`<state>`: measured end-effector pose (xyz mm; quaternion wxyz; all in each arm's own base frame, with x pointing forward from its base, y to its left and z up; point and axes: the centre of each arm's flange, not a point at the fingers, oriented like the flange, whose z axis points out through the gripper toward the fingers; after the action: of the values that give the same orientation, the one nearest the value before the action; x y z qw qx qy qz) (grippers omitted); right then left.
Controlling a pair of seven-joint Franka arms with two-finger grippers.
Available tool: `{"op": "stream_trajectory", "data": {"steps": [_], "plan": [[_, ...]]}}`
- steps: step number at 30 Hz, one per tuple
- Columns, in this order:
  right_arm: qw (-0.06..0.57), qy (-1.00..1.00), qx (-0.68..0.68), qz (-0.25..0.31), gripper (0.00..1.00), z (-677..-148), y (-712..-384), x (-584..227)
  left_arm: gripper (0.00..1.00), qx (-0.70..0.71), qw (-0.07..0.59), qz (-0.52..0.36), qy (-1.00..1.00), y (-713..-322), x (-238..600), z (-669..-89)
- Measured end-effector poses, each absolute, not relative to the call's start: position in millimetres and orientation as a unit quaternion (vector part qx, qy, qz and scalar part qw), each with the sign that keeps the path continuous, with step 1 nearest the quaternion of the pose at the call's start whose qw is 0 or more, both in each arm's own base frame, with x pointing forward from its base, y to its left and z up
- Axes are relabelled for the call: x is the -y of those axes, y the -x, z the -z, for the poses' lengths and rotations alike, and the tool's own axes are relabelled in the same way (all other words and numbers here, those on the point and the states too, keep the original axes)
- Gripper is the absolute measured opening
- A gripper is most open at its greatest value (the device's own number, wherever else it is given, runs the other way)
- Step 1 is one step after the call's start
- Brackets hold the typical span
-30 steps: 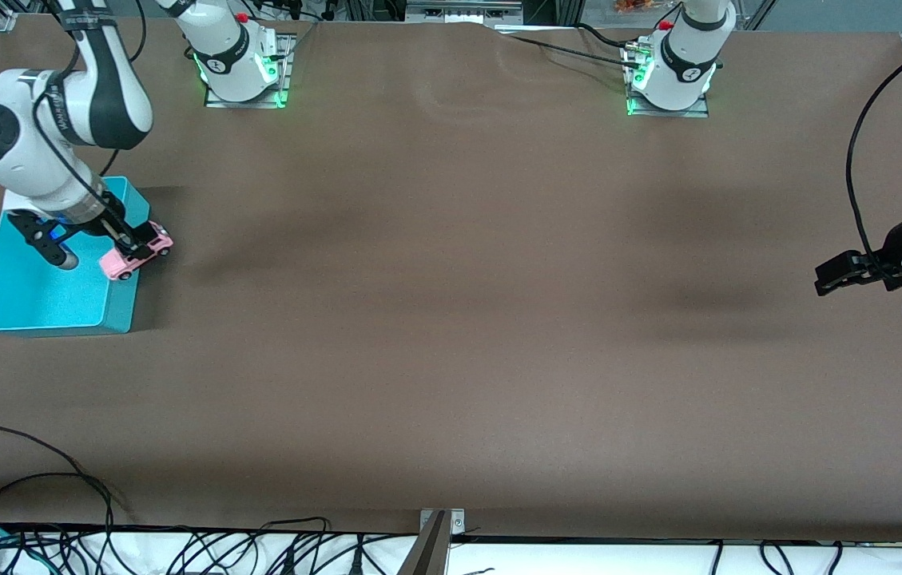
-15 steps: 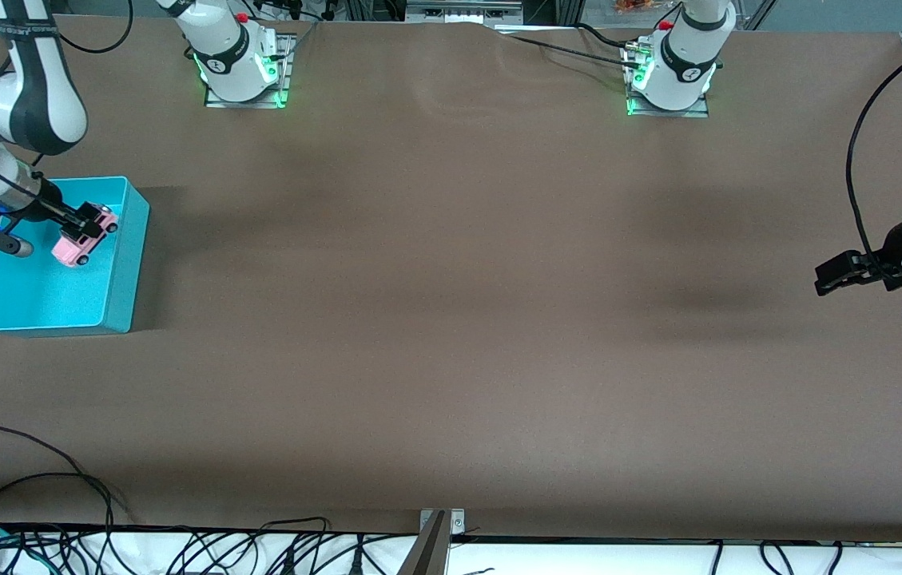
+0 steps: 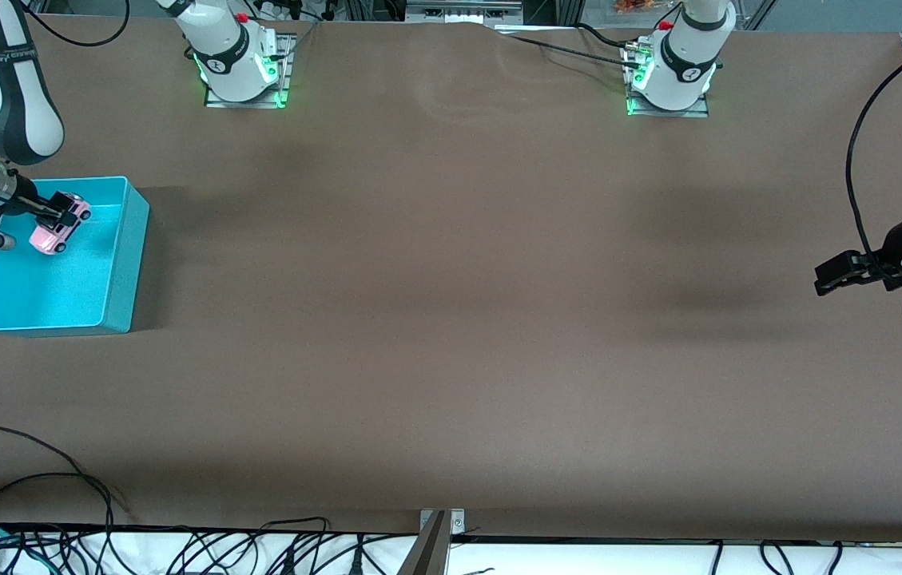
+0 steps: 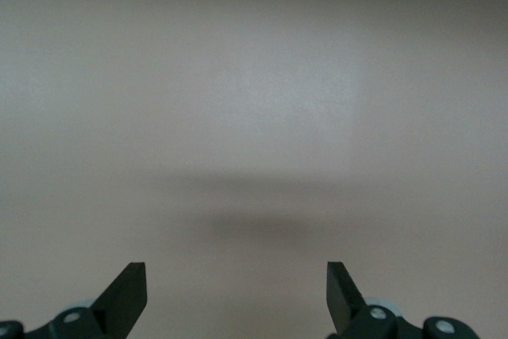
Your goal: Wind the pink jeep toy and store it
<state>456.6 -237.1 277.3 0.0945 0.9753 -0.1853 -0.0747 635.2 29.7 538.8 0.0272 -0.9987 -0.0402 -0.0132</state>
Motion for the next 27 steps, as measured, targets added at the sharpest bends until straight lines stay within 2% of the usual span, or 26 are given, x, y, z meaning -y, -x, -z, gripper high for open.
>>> {"op": "stream_trajectory", "data": {"steps": [9,18,27], "plan": [[0.125,-0.966,0.199,0.112,0.53,-245,-429,282,1.0,0.04,0.027,0.013,0.999,-635,-30,-539],[0.129,-0.964,0.214,0.096,0.53,-202,-422,301,1.0,0.04,0.027,0.013,0.999,-635,-30,-539],[0.123,-0.962,0.228,0.088,0.53,-202,-424,305,1.0,0.04,0.027,0.013,0.999,-635,-29,-539]]}}
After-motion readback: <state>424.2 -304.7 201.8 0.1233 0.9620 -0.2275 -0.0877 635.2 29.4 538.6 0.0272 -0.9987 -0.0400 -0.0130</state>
